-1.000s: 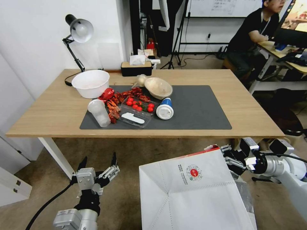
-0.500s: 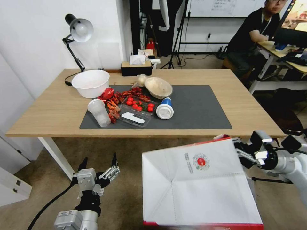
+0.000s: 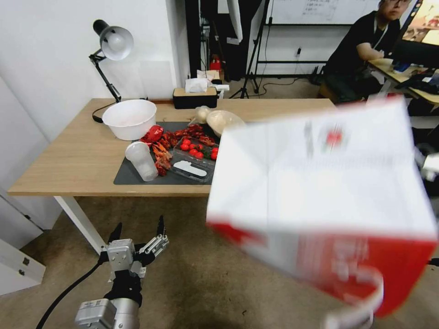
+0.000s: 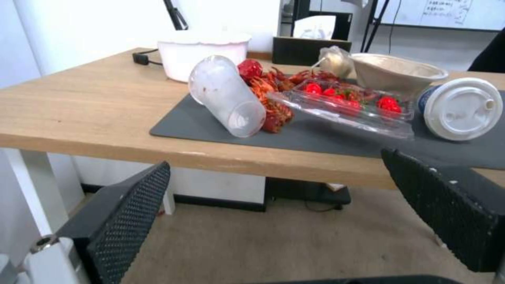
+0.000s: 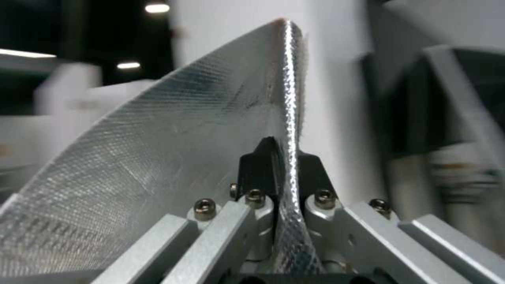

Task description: Pick up the food delivery bag from the floor and place it on the table.

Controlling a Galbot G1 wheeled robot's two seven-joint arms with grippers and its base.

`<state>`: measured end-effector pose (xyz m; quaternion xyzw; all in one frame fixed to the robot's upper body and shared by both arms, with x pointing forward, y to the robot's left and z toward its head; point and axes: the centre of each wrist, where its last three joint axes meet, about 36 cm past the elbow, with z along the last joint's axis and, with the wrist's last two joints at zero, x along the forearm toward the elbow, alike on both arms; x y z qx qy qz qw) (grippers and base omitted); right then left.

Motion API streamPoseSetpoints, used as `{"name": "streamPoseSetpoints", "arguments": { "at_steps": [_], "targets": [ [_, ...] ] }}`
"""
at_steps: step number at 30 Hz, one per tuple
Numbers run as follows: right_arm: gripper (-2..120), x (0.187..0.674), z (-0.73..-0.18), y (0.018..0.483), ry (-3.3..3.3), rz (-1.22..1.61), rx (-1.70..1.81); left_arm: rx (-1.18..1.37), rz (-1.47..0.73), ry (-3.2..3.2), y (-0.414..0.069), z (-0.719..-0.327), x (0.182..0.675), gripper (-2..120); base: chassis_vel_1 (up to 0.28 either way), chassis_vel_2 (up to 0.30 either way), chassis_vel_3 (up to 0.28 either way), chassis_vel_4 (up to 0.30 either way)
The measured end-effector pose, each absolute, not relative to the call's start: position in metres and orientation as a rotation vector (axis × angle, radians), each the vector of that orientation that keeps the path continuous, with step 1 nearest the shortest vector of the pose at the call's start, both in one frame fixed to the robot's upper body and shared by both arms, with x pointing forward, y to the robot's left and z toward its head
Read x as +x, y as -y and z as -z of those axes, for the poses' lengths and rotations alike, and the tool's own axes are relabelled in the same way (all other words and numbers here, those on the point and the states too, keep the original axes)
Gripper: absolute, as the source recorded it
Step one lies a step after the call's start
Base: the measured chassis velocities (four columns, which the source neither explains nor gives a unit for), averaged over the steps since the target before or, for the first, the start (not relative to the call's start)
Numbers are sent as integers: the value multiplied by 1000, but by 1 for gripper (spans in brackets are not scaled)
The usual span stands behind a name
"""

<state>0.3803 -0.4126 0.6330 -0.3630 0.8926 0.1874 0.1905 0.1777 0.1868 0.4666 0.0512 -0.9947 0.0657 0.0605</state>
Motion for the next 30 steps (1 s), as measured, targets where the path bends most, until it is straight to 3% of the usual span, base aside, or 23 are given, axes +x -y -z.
{"name": "streamPoseSetpoints", "arguments": {
  "at_steps": [2, 6, 12, 30],
  "targets": [
    [0, 379, -638, 409, -2533, -532, -965, 155, -199, 3010, -187, -467, 178, 100, 0, 0, 0, 0],
    [0, 383, -665, 389, -2705, -591, -534, 161, -200, 3010, -187, -468, 176, 100, 0, 0, 0, 0],
    [0, 407, -671, 394, -2825, -679, -284, 171, -189, 3016, -189, -469, 174, 100, 0, 0, 0, 0],
    [0, 444, -640, 451, -2932, -739, -347, 183, -192, 3015, -186, -463, 174, 100, 0, 0, 0, 0]
  ]
}}
